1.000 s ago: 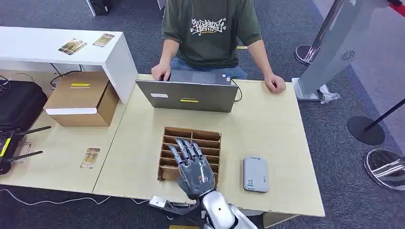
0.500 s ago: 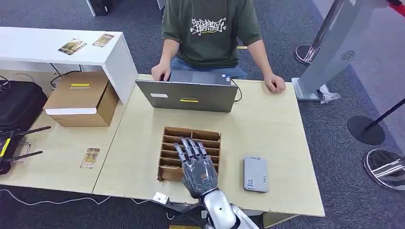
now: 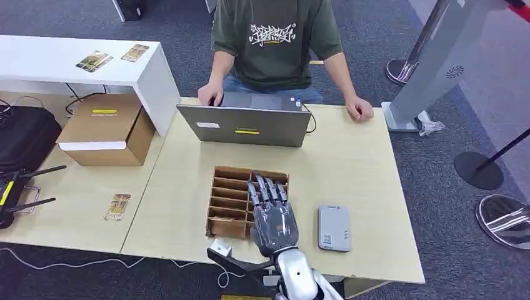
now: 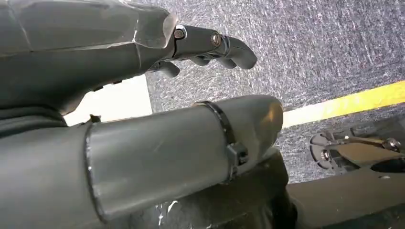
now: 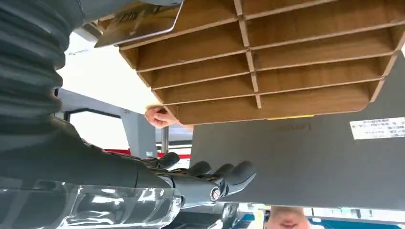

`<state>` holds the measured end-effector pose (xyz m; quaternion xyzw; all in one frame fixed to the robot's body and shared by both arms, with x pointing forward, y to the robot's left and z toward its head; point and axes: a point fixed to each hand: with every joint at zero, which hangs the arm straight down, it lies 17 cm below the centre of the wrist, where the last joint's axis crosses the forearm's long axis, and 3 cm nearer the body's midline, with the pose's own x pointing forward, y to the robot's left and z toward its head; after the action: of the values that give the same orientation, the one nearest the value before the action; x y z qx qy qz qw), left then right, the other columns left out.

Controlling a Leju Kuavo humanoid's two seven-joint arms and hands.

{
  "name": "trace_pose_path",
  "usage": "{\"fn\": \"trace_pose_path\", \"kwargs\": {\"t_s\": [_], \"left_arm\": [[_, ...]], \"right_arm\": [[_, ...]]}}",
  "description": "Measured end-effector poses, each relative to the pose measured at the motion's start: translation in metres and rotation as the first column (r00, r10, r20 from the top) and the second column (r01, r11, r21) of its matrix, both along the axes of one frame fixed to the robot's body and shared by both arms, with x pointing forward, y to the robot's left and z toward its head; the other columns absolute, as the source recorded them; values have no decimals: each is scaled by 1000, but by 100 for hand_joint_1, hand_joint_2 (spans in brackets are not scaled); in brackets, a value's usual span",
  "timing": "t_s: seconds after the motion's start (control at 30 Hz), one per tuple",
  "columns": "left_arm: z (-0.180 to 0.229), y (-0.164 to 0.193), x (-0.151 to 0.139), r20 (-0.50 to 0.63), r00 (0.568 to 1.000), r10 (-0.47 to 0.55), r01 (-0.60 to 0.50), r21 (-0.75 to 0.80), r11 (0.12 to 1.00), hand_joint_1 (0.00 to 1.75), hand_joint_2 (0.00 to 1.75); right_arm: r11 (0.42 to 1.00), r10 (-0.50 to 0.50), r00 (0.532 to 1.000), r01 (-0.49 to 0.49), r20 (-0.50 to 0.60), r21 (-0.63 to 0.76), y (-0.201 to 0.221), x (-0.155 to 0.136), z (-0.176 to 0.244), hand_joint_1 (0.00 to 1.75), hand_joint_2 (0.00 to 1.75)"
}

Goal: Pass the card to the sensor for recognition and then transmit it.

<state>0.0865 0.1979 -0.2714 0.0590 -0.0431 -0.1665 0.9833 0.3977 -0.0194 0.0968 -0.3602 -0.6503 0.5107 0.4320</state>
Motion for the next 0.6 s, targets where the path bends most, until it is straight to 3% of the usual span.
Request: {"fn": "trace_pose_path", "kwargs": {"t_s": [0.6], "left_arm": [[0,-3,-1,3,1000,7,-7,-5,1000,0,0]], "right_arm": [[1000,-12,1000,12,-17,2,-5,1,2,0,175]]}}
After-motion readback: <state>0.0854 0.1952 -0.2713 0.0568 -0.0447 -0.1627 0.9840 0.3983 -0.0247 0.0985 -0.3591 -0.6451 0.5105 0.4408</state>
